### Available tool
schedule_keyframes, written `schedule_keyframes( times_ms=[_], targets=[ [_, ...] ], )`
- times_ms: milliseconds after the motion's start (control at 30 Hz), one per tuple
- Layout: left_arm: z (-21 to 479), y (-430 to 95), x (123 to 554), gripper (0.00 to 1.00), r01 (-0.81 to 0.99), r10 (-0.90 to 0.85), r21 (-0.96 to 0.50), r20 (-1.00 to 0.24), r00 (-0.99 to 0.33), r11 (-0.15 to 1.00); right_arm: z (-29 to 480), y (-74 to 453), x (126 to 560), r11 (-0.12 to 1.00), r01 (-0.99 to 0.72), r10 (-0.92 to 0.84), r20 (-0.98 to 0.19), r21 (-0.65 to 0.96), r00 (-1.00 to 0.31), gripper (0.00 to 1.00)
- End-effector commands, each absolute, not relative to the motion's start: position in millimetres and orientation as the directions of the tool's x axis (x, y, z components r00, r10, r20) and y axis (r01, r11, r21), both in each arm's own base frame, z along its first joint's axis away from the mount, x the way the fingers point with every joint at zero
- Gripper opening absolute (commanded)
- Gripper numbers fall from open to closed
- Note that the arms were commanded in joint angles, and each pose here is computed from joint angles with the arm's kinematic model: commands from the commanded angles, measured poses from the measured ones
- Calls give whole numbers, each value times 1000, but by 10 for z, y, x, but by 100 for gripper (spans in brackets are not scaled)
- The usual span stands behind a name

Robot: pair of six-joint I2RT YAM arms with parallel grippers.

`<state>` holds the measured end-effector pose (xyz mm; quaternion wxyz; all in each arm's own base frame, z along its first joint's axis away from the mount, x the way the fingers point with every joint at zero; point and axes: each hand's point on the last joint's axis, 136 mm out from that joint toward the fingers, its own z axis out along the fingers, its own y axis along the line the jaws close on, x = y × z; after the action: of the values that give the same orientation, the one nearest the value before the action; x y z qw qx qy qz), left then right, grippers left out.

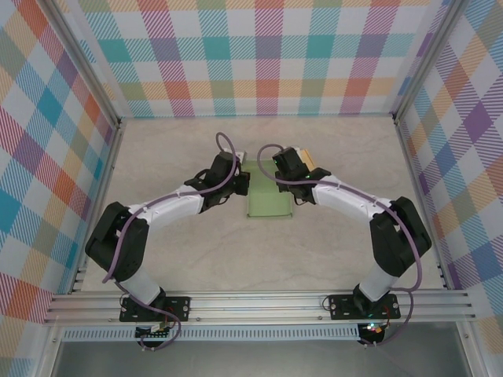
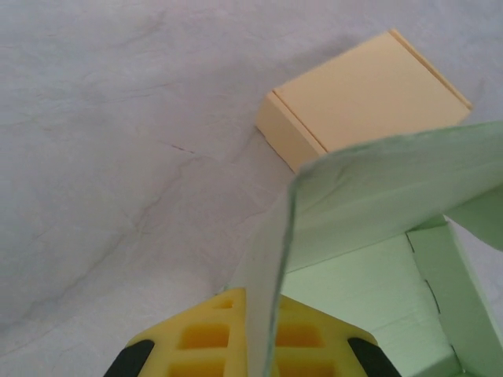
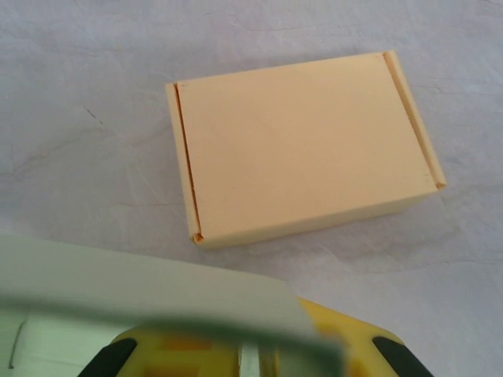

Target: Fold the paper box

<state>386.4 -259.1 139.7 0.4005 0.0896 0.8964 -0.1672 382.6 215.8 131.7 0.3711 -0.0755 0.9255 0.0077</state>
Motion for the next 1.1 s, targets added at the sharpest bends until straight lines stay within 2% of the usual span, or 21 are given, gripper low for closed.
schedule_keyframes(
  times_ms=[0,333,1067],
  targets=[
    [1733,-2568,3947,4,174,-141,-293,-800,-584,940,1449,2392,3912,986,-152,-54,-716,73,-696,16],
    [1776,-2611,3925,7,104,-197,-301,-812,-549,948,1406,2537,3867,976,-162,-10,-715,145,-699,15],
    [1317,-2558,3666,10,17,-210,-267,-797,-567,964,1042,2583,3692,977,-125,29,-680,175,-732,16]
  ],
)
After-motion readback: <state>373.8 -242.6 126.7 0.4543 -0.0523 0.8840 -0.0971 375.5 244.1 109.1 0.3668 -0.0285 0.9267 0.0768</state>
